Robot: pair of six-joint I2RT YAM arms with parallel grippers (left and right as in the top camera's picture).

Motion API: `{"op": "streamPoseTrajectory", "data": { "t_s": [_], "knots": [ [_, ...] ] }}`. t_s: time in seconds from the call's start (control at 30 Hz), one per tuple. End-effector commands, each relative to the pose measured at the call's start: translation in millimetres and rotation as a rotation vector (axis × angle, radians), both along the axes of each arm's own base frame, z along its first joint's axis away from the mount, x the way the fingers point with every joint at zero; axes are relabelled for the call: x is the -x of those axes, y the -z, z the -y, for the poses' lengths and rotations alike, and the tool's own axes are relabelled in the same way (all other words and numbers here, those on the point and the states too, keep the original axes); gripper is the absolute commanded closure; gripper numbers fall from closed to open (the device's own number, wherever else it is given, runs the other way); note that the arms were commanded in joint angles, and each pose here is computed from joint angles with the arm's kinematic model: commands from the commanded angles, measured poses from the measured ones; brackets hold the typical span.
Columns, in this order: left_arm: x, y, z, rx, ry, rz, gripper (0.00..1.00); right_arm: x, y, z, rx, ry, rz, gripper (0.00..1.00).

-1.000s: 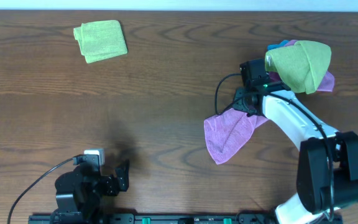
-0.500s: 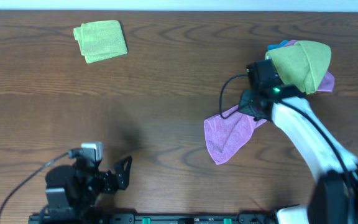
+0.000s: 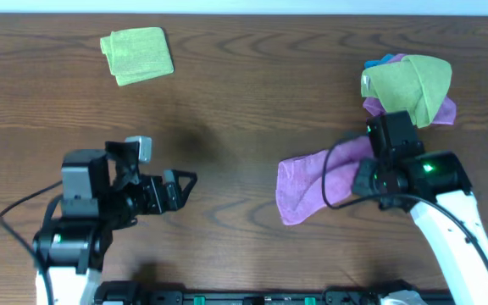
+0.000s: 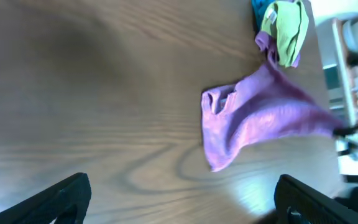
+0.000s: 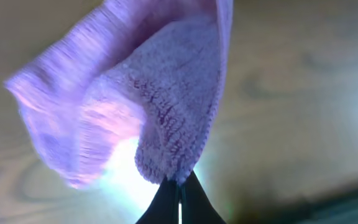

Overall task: Fold the cloth
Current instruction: 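Spread the purple cloth flat at center with the right gripper, raise left arm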

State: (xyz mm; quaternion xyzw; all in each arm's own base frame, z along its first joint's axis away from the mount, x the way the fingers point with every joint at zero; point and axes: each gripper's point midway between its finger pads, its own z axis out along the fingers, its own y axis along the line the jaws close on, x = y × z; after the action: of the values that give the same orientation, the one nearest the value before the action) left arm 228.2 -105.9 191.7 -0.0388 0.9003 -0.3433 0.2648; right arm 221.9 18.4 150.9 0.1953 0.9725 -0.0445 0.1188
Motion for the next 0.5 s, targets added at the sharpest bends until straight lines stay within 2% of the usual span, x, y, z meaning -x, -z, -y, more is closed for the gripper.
{"op": "streamPoseTrajectory", "data": {
  "t_s": [0.0, 0.13, 0.2, 0.27, 0.47],
  "knots": [
    [-7, 1, 8, 0.126, -0.082, -0.141, 0.05, 14, -7, 24, 0.104, 0.127, 0.003, 0.99],
    [-16, 10, 12, 0.151, -0.065, -0.183, 0.05, 42, -14, 53, 0.257, 0.234, -0.062, 0.99],
    [-20, 11, 16, 0.171, -0.048, -0.191, 0.04, 53, -14, 56, 0.273, 0.263, -0.098, 0.96],
    [-24, 13, 16, 0.173, -0.047, -0.195, 0.05, 56, -13, 51, 0.237, 0.262, -0.104, 0.9],
    [-28, 14, 16, 0.169, -0.049, -0.182, 0.05, 60, -11, 30, 0.11, 0.163, -0.124, 0.6]
  ]
}}
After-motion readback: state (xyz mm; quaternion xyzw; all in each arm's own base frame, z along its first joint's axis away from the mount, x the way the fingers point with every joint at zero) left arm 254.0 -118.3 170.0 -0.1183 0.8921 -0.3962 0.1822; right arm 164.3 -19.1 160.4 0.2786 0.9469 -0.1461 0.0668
